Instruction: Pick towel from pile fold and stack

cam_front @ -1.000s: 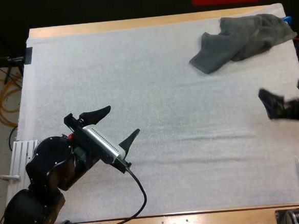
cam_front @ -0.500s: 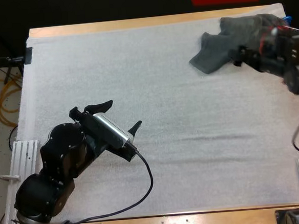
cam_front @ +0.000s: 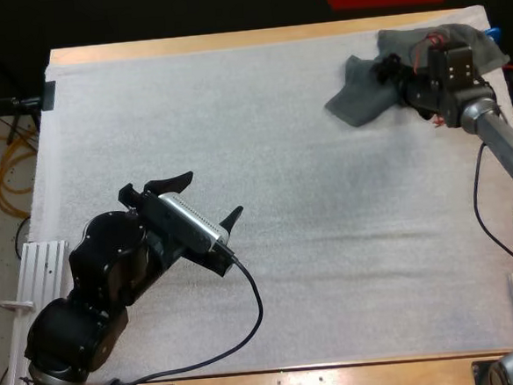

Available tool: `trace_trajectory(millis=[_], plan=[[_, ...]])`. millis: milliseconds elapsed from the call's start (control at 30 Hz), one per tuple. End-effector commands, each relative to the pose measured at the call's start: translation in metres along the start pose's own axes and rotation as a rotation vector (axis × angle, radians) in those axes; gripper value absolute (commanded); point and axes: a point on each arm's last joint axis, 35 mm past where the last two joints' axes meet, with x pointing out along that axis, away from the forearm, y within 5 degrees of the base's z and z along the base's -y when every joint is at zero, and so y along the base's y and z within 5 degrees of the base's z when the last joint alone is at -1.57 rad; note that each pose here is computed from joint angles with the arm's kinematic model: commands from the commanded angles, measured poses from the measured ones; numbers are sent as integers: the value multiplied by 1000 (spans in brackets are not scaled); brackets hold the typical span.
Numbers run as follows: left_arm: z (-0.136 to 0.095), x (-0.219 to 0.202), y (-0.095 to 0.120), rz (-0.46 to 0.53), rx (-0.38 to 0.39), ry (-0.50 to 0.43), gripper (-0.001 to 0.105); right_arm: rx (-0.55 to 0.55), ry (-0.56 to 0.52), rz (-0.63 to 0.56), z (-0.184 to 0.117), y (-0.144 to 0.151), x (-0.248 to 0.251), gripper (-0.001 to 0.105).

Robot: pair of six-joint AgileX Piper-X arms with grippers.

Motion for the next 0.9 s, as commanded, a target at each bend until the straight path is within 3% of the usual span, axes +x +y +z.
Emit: trace_trajectory(millis=[0,33,67,133,167,233,367,633,867], plan=[[3,-2,0,11,-7,-14,73,30,-28,23,7,3,1,82],[3,-2,0,11,-7,-14,73,58,-23,22,6,1,6,72],[3,-2,0,11,-7,-14,73,72,-20,23,6,0,7,68],[3,-2,0,11,-7,-14,73,106,-3,41,4,-1,12,40],[3,-2,0,11,-7,-14,73,106,0,43,4,-1,12,32],[3,-2,0,11,-7,-14,73,100,13,89,5,3,9,0],[3,-2,0,11,-7,-14,73,11,-14,176,16,16,-6,1],[12,-3,1,36,10,-99,73,-443,-262,247,60,79,-123,1],[11,-3,3,116,3,-95,73,-599,-399,261,67,110,-224,1]])
